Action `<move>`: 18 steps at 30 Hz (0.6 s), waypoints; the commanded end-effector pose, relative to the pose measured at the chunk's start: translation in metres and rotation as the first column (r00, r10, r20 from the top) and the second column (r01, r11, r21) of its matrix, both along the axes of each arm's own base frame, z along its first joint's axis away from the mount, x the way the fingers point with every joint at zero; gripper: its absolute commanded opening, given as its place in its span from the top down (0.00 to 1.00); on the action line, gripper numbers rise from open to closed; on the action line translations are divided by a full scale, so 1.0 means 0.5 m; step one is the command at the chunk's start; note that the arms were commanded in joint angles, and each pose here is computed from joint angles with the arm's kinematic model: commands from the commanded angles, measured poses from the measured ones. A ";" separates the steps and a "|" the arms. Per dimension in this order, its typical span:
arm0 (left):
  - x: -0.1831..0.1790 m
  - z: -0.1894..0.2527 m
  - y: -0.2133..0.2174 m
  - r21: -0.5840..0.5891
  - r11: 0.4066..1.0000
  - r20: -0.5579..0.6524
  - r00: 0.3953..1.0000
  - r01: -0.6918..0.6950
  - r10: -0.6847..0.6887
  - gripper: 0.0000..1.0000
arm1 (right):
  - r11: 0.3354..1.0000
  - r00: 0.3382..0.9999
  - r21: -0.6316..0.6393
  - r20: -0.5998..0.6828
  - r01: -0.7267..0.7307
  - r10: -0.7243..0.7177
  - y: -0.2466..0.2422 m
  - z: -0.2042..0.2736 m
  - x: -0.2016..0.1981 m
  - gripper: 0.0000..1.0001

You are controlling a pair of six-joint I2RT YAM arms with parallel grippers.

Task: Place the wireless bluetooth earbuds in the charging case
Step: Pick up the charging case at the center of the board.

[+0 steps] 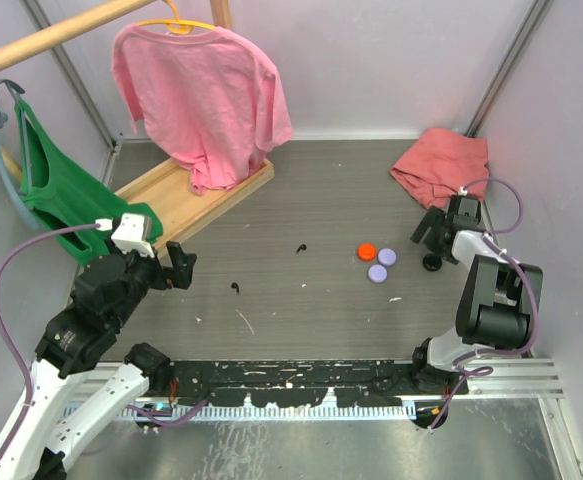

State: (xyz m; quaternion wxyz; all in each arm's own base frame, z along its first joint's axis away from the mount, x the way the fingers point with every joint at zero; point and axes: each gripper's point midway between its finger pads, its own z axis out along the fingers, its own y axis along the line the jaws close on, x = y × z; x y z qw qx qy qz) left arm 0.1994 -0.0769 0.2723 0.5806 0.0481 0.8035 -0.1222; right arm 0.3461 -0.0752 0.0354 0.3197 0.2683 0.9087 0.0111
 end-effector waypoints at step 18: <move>0.008 0.018 -0.003 -0.019 1.000 0.036 0.999 -0.006 0.006 0.02 | 0.984 0.994 0.162 -0.065 -0.079 0.091 0.086 0.008 -0.095 0.26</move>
